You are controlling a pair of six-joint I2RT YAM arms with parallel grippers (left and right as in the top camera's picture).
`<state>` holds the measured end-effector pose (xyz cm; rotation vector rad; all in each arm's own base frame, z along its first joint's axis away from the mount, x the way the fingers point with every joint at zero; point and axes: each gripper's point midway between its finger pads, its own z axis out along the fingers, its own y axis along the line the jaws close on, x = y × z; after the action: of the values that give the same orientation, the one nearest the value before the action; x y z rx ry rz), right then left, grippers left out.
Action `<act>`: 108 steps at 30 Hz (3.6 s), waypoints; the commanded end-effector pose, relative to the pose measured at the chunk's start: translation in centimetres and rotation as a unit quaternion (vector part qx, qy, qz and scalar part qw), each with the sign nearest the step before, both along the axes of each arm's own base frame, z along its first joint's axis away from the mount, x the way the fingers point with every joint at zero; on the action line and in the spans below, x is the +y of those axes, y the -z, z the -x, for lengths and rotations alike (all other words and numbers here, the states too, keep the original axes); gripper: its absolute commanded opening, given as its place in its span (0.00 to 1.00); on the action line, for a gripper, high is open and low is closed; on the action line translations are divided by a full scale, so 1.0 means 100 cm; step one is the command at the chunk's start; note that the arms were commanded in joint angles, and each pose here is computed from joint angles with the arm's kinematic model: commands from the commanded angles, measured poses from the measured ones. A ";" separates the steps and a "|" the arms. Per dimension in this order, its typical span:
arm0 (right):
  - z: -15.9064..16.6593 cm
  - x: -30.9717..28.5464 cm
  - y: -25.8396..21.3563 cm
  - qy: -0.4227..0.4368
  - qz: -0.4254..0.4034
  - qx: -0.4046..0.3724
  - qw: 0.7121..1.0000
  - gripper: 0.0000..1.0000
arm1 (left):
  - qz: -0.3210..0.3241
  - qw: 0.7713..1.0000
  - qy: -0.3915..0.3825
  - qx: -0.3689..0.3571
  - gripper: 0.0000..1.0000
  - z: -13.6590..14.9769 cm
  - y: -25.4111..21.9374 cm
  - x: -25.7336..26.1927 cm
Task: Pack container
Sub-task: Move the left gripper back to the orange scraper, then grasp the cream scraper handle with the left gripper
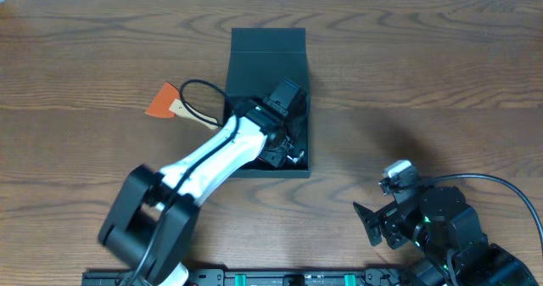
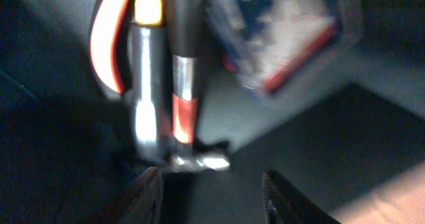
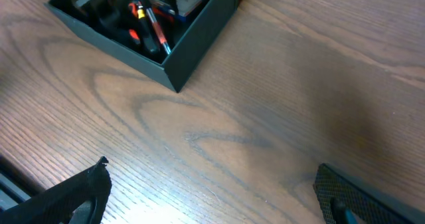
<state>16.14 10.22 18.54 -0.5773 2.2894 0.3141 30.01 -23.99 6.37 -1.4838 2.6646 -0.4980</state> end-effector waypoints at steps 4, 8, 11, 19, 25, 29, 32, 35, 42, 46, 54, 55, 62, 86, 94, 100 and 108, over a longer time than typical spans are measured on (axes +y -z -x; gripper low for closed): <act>-0.001 -0.002 0.000 0.010 -0.003 -0.001 1.000 0.99 | -0.031 0.982 -0.080 -0.167 0.64 -0.029 -0.104 0.058; -0.001 -0.002 0.000 0.010 -0.003 -0.001 1.000 0.99 | -0.087 0.964 -0.156 -0.198 0.72 -0.024 -0.136 0.128; -0.001 -0.002 0.000 0.010 -0.003 -0.001 1.000 0.99 | -0.110 0.953 -0.215 -0.183 0.79 -0.019 -0.141 0.177; -0.001 -0.002 0.000 0.010 -0.003 -0.001 1.000 0.99 | -0.095 0.966 -0.222 -0.094 0.93 -0.037 -0.105 0.228; -0.001 -0.002 0.000 0.010 -0.003 -0.001 1.000 0.99 | -0.084 0.981 -0.168 -0.053 0.93 -0.067 -0.081 0.234; -0.001 -0.002 0.000 0.010 -0.003 -0.001 1.000 0.99 | -0.086 0.984 -0.157 -0.010 0.93 -0.078 -0.066 0.235; -0.001 -0.002 0.000 0.010 -0.003 -0.001 1.000 0.99 | -0.087 0.984 -0.155 0.017 0.93 -0.081 -0.054 0.234; -0.001 -0.002 0.000 0.010 -0.003 -0.001 1.000 0.99 | -0.080 0.984 -0.150 0.044 0.93 -0.082 -0.038 0.230; -0.001 -0.002 0.000 0.010 -0.003 -0.001 1.000 0.99 | -0.071 0.982 -0.143 0.102 0.93 -0.079 0.003 0.224; -0.001 -0.002 0.000 0.010 -0.003 -0.001 1.000 0.99 | -0.066 0.980 -0.140 0.126 0.92 -0.076 0.020 0.221; -0.001 -0.002 0.000 0.010 -0.003 -0.001 1.000 0.99 | -0.055 0.980 -0.135 0.136 0.92 -0.087 0.043 0.217; -0.001 -0.002 0.000 0.010 -0.003 -0.001 1.000 0.99 | -0.054 0.980 -0.133 0.134 0.92 -0.089 0.045 0.217; -0.001 -0.002 0.000 0.010 -0.003 -0.001 1.000 0.99 | -0.055 0.981 -0.128 0.132 0.91 -0.095 0.054 0.220; -0.001 -0.002 0.000 0.010 -0.003 -0.001 1.000 0.99 | -0.058 0.978 -0.132 0.150 0.25 -0.092 0.069 0.224; -0.001 -0.002 0.000 0.010 -0.003 -0.001 1.000 0.99 | -0.059 0.981 -0.133 0.126 0.19 -0.098 0.055 0.231; -0.001 -0.002 0.000 0.010 -0.003 -0.001 1.000 0.99 | -0.081 0.986 -0.131 0.070 0.15 -0.106 0.015 0.244; -0.001 -0.002 0.000 0.010 -0.003 -0.001 1.000 0.99 | -0.083 0.989 -0.123 -0.018 0.15 -0.106 -0.060 0.242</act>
<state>16.15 10.22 18.54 -0.5772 2.2891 0.3142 40.56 0.02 9.13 -1.7801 2.4230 -0.2598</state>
